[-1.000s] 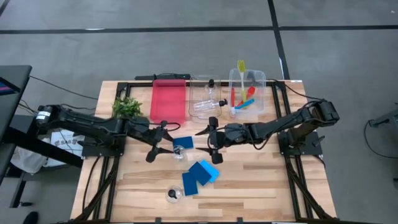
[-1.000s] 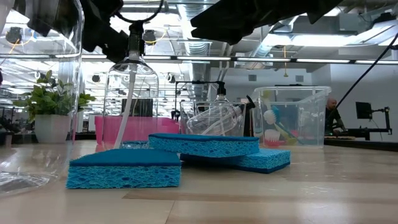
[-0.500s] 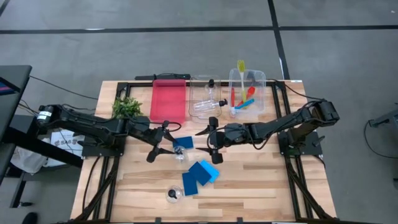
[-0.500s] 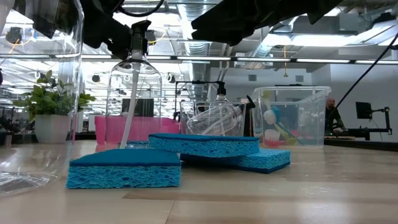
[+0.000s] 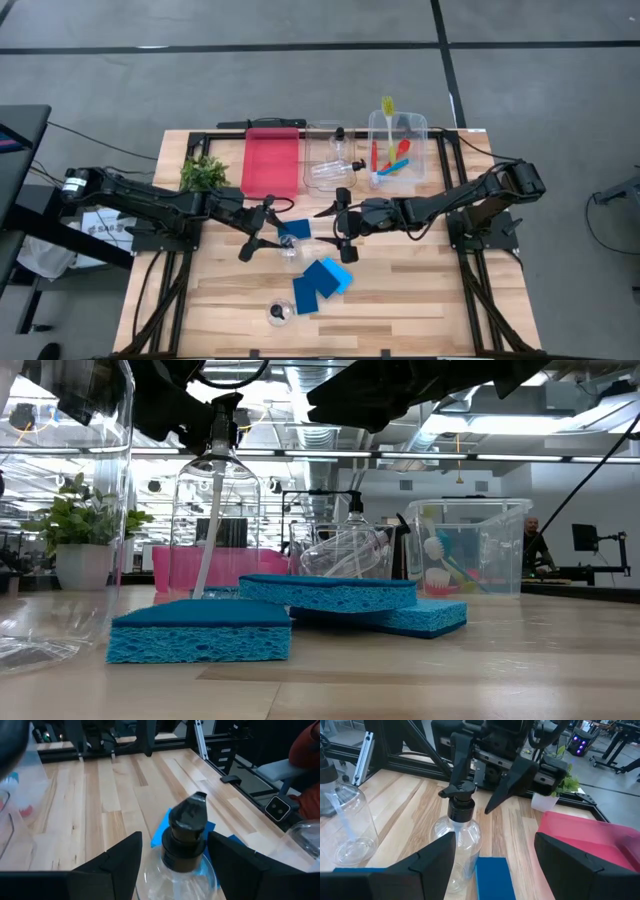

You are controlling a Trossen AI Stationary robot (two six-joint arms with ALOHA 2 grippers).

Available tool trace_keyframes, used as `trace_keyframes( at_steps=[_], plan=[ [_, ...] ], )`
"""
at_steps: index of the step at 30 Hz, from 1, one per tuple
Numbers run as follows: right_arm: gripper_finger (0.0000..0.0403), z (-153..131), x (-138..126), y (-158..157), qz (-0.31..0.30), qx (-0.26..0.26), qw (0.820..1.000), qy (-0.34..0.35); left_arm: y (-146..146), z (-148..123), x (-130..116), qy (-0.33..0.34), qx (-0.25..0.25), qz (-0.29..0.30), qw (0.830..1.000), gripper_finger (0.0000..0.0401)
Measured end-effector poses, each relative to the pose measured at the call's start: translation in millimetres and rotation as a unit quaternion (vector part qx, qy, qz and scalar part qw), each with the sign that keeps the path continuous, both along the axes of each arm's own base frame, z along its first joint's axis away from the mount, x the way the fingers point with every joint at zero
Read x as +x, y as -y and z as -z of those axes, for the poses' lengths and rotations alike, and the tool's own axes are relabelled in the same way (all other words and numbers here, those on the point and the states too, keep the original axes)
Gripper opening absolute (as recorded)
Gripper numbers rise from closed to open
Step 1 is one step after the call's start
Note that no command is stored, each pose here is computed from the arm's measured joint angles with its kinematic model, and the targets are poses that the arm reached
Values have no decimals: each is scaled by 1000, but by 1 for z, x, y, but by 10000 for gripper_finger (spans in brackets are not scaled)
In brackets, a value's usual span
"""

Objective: Pick & Place Kitchen Sink Supplies
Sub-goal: Put the soap dispenser into the left transparent bin

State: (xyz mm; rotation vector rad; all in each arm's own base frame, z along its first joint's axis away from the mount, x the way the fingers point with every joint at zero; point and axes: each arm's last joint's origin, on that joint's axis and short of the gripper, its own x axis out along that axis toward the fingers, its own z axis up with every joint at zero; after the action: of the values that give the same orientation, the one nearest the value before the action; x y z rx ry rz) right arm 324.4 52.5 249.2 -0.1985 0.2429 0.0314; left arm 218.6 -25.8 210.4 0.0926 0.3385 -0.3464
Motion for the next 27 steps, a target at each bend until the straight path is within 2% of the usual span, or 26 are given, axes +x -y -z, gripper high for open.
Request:
trace_keyframes(
  at_steps=[16, 21, 27],
  plan=[
    [265, 0, 0, 0, 0, 0, 1000, 2, 0, 2, 9, 30, 16, 1, 999, 223],
    [265, 0, 0, 0, 0, 0, 1000, 2, -2, 3, 13, 36, 16, -5, 999, 190],
    [265, 0, 0, 0, -1, -3, 1000, 2, -4, 2, 13, 37, 16, -10, 999, 127]
  ],
)
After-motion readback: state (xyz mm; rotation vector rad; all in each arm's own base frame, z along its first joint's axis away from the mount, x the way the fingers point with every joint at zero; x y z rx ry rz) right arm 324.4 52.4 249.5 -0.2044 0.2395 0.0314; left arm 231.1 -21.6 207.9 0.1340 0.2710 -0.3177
